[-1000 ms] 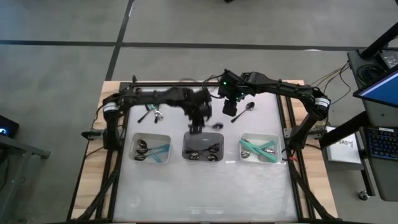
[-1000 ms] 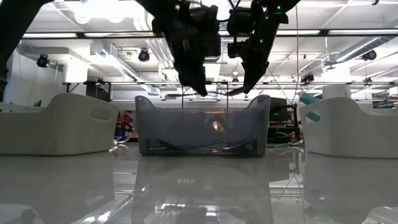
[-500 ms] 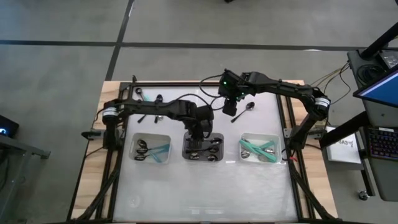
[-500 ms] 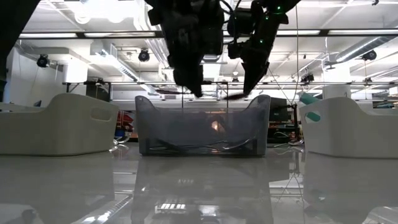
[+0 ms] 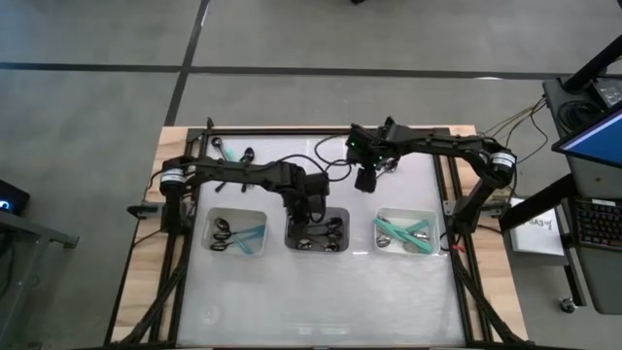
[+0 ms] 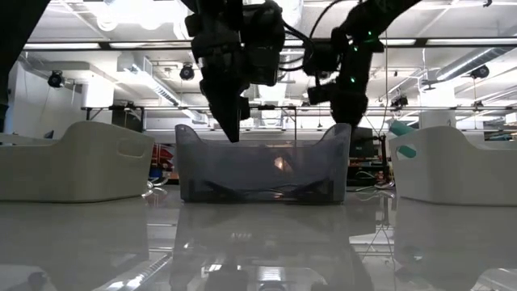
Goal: Sort silverware by color (type)
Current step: Put the black spoon into the black bin
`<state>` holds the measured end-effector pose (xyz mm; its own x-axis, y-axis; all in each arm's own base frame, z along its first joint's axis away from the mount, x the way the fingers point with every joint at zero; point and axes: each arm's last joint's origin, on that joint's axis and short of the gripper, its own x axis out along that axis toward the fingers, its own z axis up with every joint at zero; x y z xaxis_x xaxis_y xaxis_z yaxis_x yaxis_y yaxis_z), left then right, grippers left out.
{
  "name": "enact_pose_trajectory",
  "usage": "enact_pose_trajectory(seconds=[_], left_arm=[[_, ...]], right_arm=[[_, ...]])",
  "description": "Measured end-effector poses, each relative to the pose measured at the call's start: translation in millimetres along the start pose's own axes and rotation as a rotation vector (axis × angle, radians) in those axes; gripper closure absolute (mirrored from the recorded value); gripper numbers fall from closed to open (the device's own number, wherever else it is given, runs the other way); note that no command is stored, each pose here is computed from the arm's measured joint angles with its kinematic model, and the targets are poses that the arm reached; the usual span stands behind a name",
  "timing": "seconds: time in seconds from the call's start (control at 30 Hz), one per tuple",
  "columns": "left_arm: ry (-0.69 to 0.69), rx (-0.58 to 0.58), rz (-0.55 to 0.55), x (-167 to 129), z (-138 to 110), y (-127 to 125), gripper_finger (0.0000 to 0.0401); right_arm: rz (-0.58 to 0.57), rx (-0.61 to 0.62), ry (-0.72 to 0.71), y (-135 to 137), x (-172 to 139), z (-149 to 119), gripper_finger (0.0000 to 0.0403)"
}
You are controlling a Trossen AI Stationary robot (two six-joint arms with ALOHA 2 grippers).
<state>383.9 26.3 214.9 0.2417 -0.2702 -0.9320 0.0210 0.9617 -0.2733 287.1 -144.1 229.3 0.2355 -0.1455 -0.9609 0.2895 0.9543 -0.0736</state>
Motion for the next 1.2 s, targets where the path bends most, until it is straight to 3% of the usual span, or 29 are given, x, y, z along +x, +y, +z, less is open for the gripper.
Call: enact_pose_trajectory(seconds=[0.13, 0.33, 0.47, 0.87, 1.2], left_arm=[[-0.011, 0.016, 0.051, -6, -1, 0, 0.0349], [-0.045, 0.043, 0.081, -18, -1, -3, 0.0349], [-0.062, 0.048, 0.105, -24, -2, -5, 0.0349], [-0.080, 0.041, 0.158, -29, -2, -4, 0.0349], [-0.088, 0.036, 0.159, -29, -1, -4, 0.0349]], right_arm=[[0.007, -0.077, 0.026, -2, 16, -12, 0.0255], [0.092, -0.399, 0.094, -1, 40, -37, 0.0255], [0.097, -0.487, 0.105, -4, 51, -48, 0.0255], [0.058, -0.517, 0.050, -17, 58, -50, 0.0269], [0.046, -0.431, 0.059, -25, 69, -65, 0.0310]])
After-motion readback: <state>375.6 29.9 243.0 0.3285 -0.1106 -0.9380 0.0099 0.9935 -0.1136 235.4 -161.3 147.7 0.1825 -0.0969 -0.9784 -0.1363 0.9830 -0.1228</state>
